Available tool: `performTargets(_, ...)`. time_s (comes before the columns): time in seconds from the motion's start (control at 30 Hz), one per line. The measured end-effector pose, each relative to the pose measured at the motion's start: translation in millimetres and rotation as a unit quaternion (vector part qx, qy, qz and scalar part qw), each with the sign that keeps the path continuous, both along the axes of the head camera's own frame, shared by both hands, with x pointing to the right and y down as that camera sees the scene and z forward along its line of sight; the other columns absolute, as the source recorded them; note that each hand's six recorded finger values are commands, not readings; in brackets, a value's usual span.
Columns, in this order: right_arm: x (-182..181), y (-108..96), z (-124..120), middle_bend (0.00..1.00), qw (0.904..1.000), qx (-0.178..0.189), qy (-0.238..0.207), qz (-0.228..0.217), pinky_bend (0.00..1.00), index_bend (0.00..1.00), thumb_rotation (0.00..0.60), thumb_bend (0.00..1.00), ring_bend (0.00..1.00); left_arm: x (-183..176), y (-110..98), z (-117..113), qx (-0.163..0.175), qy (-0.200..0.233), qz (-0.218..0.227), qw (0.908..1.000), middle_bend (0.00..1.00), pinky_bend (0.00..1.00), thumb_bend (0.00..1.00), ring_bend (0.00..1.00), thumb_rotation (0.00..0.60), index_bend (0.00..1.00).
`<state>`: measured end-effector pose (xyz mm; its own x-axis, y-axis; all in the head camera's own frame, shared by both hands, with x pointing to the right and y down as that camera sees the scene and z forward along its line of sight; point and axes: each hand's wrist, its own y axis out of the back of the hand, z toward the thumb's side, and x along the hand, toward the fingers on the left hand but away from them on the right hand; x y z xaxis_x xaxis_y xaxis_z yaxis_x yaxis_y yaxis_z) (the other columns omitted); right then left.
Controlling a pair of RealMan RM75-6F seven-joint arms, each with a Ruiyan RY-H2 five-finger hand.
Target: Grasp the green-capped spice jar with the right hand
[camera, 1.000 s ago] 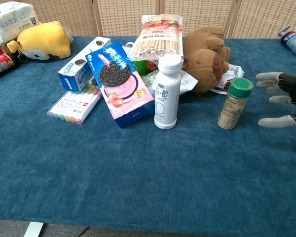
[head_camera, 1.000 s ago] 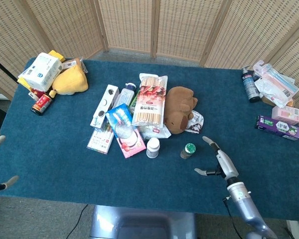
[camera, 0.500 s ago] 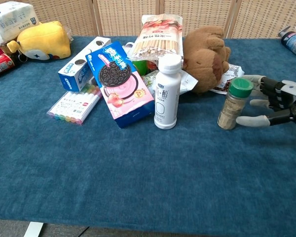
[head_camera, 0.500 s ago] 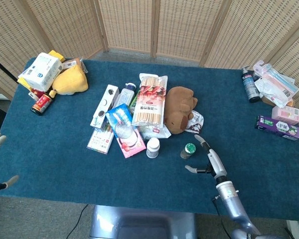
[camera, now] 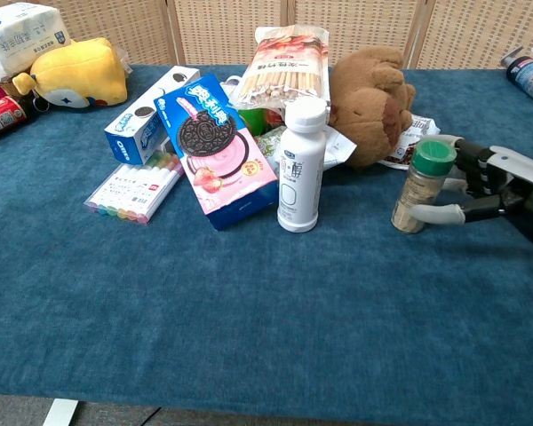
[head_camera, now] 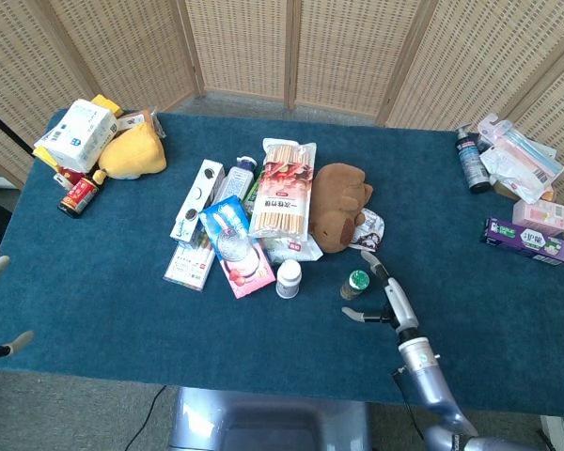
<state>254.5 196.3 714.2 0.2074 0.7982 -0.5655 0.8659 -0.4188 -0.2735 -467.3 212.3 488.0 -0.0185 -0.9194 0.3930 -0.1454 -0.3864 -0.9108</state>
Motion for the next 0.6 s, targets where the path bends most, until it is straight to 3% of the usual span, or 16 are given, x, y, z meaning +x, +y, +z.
performTargets(0.5, -18.4, -7.3, 7.9, 0.00, 0.9998, 0.015, -0.001, 0.014, 0.00, 0.00, 0.600, 0.00, 0.00, -3.8, -0.5, -1.2, 0.001, 0.000, -0.006, 1.0000, 0.00, 0.00, 0.00, 0.00, 0.600, 0.08)
performTargets(0.57, -20.7, -7.8, 8.6, 0.00, 0.9996, 0.020, -0.001, 0.020, 0.06, 0.00, 0.600, 0.00, 0.00, -4.6, -0.6, -1.4, 0.001, -0.001, -0.008, 1.0000, 0.00, 0.00, 0.00, 0.00, 0.600, 0.08)
performTargets(0.6, -21.6, -8.2, 8.7, 0.05, 0.9995, 0.023, -0.002, 0.023, 0.16, 0.00, 0.600, 0.00, 0.00, -5.1, -0.6, -1.5, 0.001, -0.001, -0.008, 1.0000, 0.00, 0.00, 0.00, 0.00, 0.600, 0.08)
